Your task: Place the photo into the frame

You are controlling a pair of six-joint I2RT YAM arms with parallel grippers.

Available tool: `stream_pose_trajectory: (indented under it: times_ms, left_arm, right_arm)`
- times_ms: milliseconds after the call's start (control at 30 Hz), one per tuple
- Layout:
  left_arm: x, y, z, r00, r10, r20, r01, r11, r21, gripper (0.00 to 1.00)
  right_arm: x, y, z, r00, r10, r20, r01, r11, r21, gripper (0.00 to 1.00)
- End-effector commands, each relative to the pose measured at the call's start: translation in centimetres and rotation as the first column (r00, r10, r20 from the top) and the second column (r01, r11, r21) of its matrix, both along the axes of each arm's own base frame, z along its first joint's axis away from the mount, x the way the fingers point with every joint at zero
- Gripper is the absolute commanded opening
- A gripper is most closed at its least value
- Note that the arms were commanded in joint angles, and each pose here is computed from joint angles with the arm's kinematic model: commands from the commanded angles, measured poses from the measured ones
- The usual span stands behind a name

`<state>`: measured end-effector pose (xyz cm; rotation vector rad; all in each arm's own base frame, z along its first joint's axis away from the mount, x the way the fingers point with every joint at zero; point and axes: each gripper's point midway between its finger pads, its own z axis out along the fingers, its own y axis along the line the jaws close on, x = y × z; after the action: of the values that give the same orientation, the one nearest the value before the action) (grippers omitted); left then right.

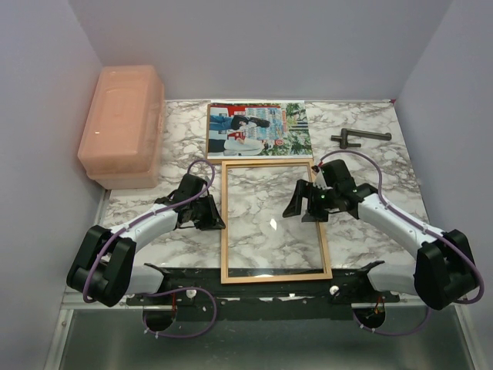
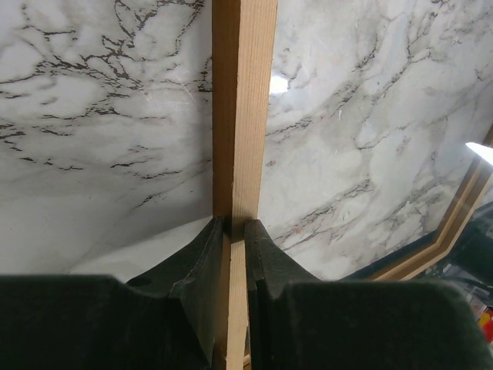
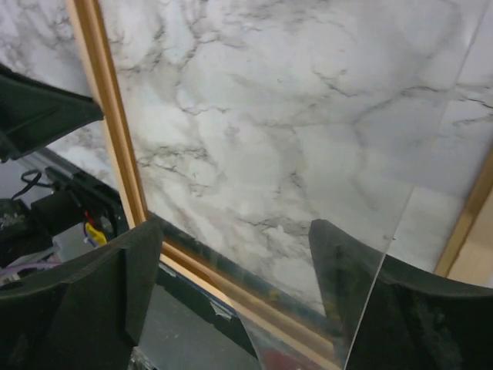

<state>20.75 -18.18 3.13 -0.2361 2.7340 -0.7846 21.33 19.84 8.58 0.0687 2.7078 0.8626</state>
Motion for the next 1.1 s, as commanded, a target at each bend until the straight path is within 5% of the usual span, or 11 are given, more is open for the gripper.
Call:
stream_pose_trajectory:
  times_ms: [0,267,400,767,1067]
  left_arm:
    - [-2.6,2.6,-3.6,0.996,-0.004,-0.094,0.018,0.988,0.152,0.18]
    - [-2.6,2.6,-3.5,0.996,-0.006,-0.093,0.020,0.989,0.150,0.18]
    - [-2.6,2.6,-3.5,0.996,-0.008,-0.093,0.022,0.988,0.151,0.18]
    - [-2.6,2.6,-3.6,0.995,-0.011,-0.096,0.025,0.988,0.152,0.18]
    - [-2.6,2.6,-3.6,0.995,-0.015,-0.096,0.030,0.988,0.153,0.18]
  right_arm:
    - [-1.0,2.8,2.2,0.998,0.061,-0.019,-0.057,0.985,0.161,0.79]
    - [-1.2,3.2,3.1,0.998,0.063,-0.026,-0.057,0.979,0.194,0.38]
    - [-1.2,3.5,4.2,0.998,0.070,-0.008,-0.066,0.971,0.231,0.28]
    - [-1.9,5.6,6.3,0.996,0.088,-0.011,-0.075,0.902,0.425,0.20]
    - [-1.7,6.0,8.0,0.996,0.083,0.012,-0.079,0.881,0.467,0.18]
